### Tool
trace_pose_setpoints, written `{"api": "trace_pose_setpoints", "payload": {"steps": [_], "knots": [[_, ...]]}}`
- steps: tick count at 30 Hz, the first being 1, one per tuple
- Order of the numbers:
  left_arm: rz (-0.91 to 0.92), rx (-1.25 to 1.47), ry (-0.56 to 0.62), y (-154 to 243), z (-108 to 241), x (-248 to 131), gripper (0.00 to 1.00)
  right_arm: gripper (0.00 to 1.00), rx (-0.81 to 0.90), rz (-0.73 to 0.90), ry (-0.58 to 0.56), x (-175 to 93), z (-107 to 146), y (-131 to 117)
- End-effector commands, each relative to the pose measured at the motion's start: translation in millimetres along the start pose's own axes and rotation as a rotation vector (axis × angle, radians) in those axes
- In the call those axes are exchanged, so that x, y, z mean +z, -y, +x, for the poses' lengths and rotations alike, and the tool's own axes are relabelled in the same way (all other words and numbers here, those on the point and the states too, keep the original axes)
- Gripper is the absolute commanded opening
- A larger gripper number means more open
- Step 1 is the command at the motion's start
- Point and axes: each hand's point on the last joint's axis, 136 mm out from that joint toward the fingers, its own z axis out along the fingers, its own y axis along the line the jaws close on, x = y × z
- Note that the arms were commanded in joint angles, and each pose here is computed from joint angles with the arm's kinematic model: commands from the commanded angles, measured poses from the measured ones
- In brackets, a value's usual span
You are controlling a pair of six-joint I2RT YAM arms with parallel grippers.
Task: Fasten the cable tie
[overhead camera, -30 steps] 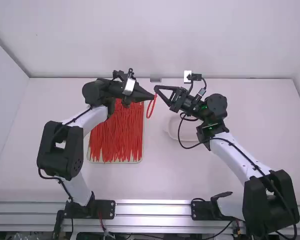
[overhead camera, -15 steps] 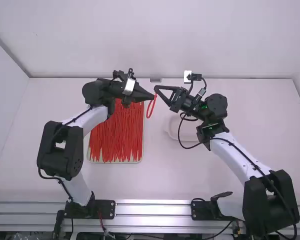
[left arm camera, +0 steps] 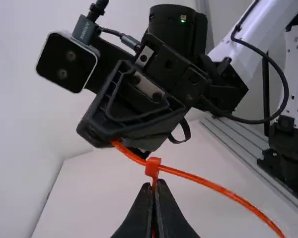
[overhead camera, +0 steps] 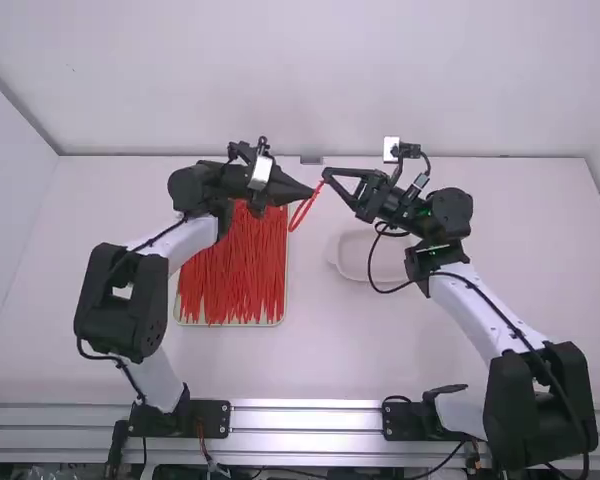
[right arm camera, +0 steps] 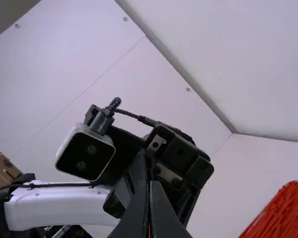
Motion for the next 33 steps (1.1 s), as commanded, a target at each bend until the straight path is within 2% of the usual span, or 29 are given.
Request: {"api": "trace_pose_setpoints", "payload": {"steps": [1, 6, 15, 20, 33], "knots": [[0.040, 0.006, -0.030, 13, 1, -2, 0.01, 0.00, -0.050, 0.023, 0.096, -8, -31, -3], [0.040, 0.010, -0.030, 17, 8, -3, 0.02, 0.00, -0.060, 0.023, 0.101, -9, -38, -5], [0.039, -0.032, -0.031, 24, 22, -3, 0.01, 0.00, -0.109, -0.014, 0.107, -4, -54, -23], [0.039, -0.049, -0.032, 30, 31, -4, 0.01, 0.00, -0.139, -0.006, 0.134, -9, -70, -26], [0.040, -0.074, -0.032, 42, 48, -4, 0.02, 0.00, -0.159, 0.002, 0.150, -10, -87, -33]]}}
